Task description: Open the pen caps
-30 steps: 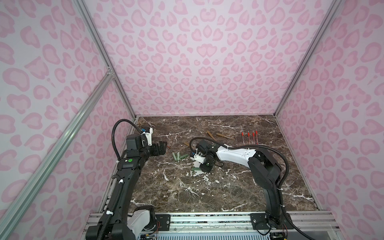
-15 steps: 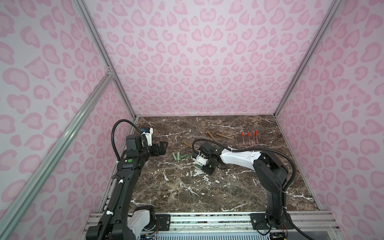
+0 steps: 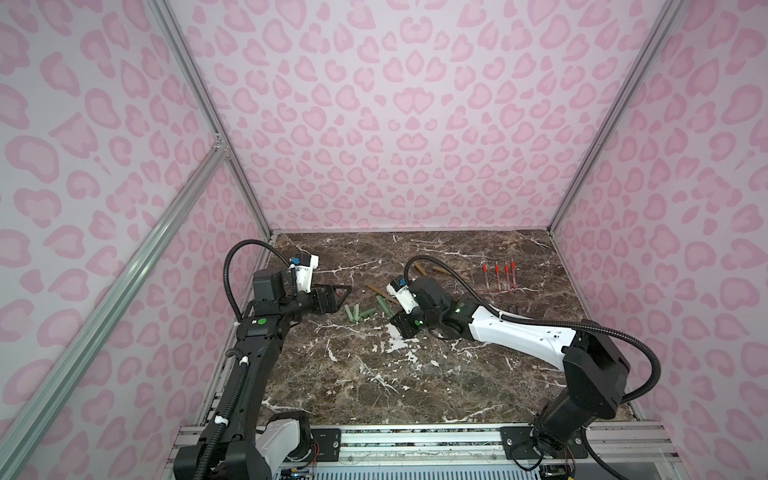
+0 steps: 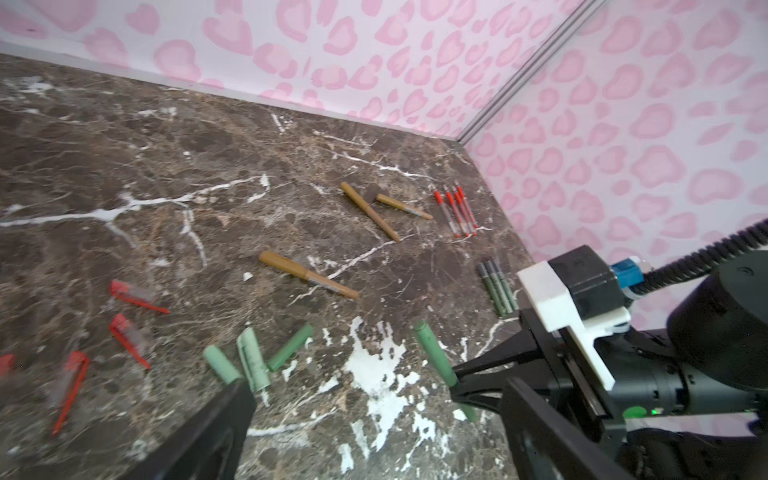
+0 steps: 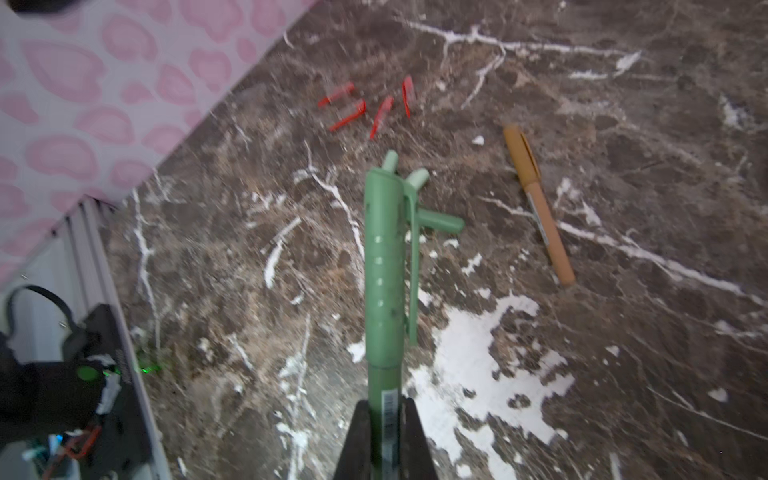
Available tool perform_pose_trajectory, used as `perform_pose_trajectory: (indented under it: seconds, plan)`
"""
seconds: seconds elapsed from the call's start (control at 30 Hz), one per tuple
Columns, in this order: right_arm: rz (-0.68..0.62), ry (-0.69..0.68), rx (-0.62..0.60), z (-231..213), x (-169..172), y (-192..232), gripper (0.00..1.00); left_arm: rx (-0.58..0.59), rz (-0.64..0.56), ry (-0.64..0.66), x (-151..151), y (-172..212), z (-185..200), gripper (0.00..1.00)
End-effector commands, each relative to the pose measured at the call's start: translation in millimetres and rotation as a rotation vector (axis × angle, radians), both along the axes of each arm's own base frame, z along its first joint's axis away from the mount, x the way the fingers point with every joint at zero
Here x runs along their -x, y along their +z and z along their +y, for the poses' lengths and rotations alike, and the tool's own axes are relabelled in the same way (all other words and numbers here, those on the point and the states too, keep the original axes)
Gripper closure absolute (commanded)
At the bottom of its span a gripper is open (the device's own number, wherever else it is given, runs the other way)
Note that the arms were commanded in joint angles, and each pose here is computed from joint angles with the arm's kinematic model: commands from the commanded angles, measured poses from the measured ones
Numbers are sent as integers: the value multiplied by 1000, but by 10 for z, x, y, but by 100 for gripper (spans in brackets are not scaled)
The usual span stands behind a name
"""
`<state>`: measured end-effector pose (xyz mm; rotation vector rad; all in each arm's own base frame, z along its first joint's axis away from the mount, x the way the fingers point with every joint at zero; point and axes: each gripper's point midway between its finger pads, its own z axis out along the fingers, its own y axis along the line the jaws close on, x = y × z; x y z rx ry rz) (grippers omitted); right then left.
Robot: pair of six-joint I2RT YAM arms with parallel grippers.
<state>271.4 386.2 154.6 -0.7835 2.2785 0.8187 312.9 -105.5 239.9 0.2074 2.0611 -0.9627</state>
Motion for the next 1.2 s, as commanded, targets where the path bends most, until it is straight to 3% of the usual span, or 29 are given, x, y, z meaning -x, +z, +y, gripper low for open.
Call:
perform_pose_trajectory:
  seconds: [0.0,0.2,0.33,0.5,0.7,0.8,1.17]
  plan:
    - [28,-24,-176,253,-10,269,100,110,-30,-111,62,163,-202,8]
    - [45,5,-217,421,98,350,100,134,4,-152,80,106,-371,17]
    - [49,3,-225,477,113,358,100,123,55,-120,38,-36,-399,33]
    - [31,41,-231,568,195,419,100,119,70,-126,41,-122,-479,45]
    - [35,36,-248,597,185,453,100,120,77,-124,44,-125,-500,73]
    - [29,34,-236,606,159,413,100,116,72,-117,42,-156,-492,96]
    - [95,36,-160,480,310,-10,100,124,74,-42,-109,108,-347,96]
